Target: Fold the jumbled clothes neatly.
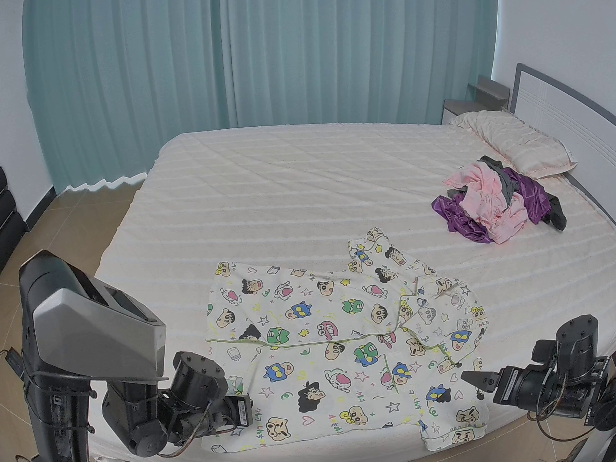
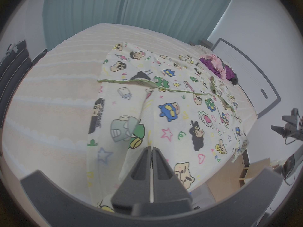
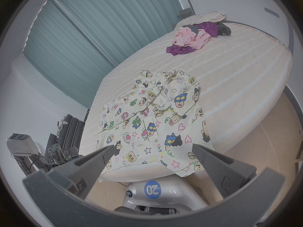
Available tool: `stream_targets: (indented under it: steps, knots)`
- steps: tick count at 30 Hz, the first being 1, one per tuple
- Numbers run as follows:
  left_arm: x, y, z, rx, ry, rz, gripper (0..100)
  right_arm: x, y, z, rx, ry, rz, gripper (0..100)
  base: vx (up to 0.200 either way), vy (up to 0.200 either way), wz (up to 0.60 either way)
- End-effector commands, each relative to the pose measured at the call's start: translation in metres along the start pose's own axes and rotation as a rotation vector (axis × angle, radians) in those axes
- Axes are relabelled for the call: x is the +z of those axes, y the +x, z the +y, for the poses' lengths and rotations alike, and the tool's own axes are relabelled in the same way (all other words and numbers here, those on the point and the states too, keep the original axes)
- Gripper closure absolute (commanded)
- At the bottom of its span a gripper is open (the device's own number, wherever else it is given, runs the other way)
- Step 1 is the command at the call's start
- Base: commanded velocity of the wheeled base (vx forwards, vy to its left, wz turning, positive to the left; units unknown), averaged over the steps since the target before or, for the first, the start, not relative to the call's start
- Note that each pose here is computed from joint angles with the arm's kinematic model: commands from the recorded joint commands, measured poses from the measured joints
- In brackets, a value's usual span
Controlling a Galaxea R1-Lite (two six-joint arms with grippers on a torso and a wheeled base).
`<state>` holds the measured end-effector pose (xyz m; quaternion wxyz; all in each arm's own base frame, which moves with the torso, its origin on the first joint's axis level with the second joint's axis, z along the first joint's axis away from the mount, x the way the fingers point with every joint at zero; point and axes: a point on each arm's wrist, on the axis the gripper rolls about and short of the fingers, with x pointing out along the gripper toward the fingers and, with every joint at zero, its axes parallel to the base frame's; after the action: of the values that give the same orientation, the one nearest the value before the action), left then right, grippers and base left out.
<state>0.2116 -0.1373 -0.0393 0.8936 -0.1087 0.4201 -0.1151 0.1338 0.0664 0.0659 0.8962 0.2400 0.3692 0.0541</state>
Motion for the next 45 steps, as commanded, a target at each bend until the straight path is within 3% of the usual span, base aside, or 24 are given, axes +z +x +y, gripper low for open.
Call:
stream_targets:
  steps: [1,14,45]
  knots:
    - [-0.007,-0.001,-0.015,-0.032,0.050,0.005,100,-0.004,-0.001,-0.003,-0.011,-0.003,0.016,0,0.000,0.000,0.00]
    - [-0.026,0.008,-0.028,-0.039,0.160,0.045,100,-0.007,-0.001,-0.005,-0.030,-0.010,0.042,0,0.000,0.000,0.00]
    - [-0.051,0.010,-0.050,-0.110,0.250,0.104,100,-0.008,-0.001,-0.005,-0.029,-0.015,0.053,0,0.000,0.000,0.00]
